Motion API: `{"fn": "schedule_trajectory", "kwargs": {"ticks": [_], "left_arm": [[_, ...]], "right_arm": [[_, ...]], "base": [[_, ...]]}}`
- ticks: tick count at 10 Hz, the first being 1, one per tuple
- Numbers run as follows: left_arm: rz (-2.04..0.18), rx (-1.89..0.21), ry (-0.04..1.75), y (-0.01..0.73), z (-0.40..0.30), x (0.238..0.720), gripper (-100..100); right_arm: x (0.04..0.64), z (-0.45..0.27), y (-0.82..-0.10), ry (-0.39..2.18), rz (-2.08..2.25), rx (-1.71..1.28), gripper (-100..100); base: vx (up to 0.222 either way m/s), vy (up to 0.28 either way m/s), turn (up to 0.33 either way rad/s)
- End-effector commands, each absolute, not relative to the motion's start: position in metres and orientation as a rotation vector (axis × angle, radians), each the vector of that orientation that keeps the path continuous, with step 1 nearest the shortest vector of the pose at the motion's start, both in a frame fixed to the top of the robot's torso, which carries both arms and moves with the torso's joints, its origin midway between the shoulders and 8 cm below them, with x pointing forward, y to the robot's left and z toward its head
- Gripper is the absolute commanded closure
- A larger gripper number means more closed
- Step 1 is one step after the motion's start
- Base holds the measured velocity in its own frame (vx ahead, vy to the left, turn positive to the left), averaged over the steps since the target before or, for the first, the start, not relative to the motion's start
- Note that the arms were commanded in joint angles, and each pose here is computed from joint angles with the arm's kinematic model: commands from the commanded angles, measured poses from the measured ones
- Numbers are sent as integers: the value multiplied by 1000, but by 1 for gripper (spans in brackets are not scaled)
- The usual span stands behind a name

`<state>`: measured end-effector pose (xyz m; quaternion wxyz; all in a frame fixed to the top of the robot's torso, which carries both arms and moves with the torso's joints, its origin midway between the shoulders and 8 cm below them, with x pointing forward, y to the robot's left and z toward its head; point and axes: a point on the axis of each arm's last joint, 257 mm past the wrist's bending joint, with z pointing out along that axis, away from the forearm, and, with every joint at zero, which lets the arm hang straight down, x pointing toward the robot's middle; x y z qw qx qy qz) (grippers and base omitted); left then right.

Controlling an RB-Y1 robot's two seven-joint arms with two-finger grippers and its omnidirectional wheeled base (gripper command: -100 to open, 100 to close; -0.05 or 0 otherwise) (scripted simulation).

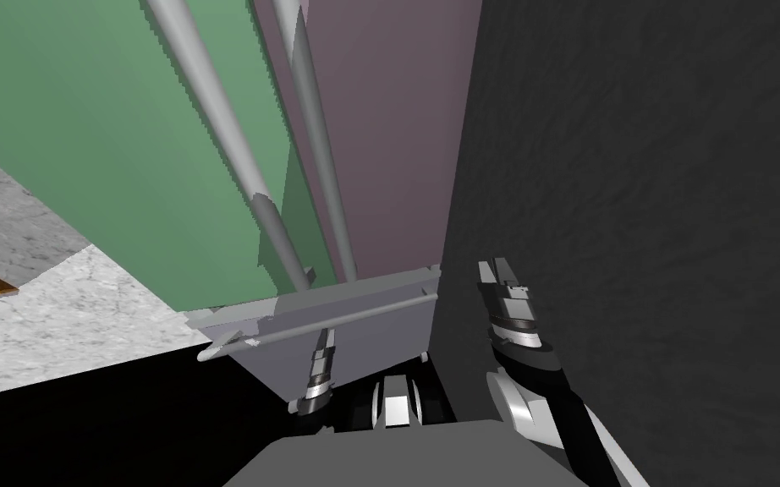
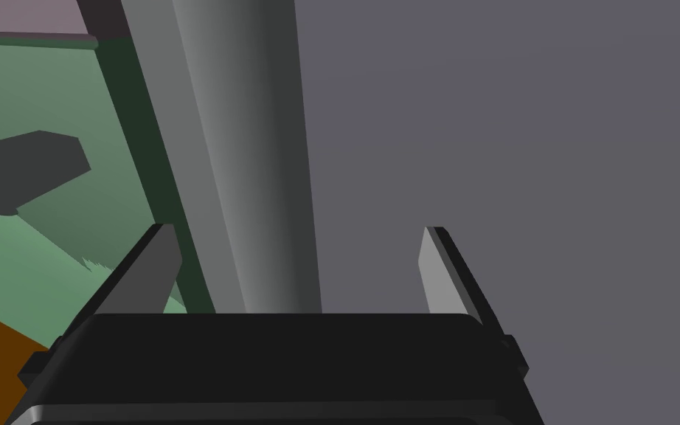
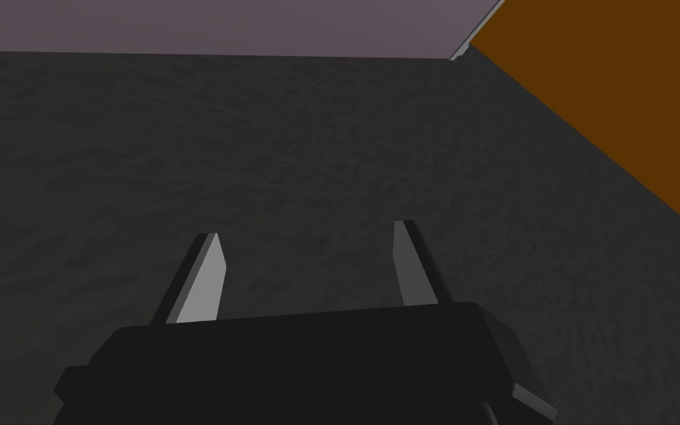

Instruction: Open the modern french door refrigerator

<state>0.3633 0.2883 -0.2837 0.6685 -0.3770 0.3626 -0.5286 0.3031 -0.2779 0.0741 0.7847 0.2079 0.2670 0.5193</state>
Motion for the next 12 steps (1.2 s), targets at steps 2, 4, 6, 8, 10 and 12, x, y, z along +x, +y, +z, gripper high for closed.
{"fn": "schedule_trajectory", "kwargs": {"ticks": [2, 4, 6, 8, 10, 12], "left_arm": [[-1179, -849, 804, 293, -278, 389, -100], [-1143, -873, 808, 301, -282, 410, -100], [-1137, -869, 797, 302, -275, 428, -100], [-1133, -864, 786, 302, -267, 448, -100], [-1120, -867, 783, 305, -262, 462, -100], [-1133, -864, 786, 302, -267, 448, 100]], "right_arm": [[303, 74, -278, 576, 1120, 448, 0], [303, 74, -278, 576, 1120, 448, 0], [303, 74, -278, 576, 1120, 448, 0], [303, 74, -278, 576, 1120, 448, 0], [303, 74, -278, 576, 1120, 448, 0], [303, 74, -278, 576, 1120, 448, 0]], "base": [[-72, 21, -53], [-102, 16, -95], [-102, 9, -68], [-113, 26, -84], [-79, -9, -56], [19, 1, 36]]}}
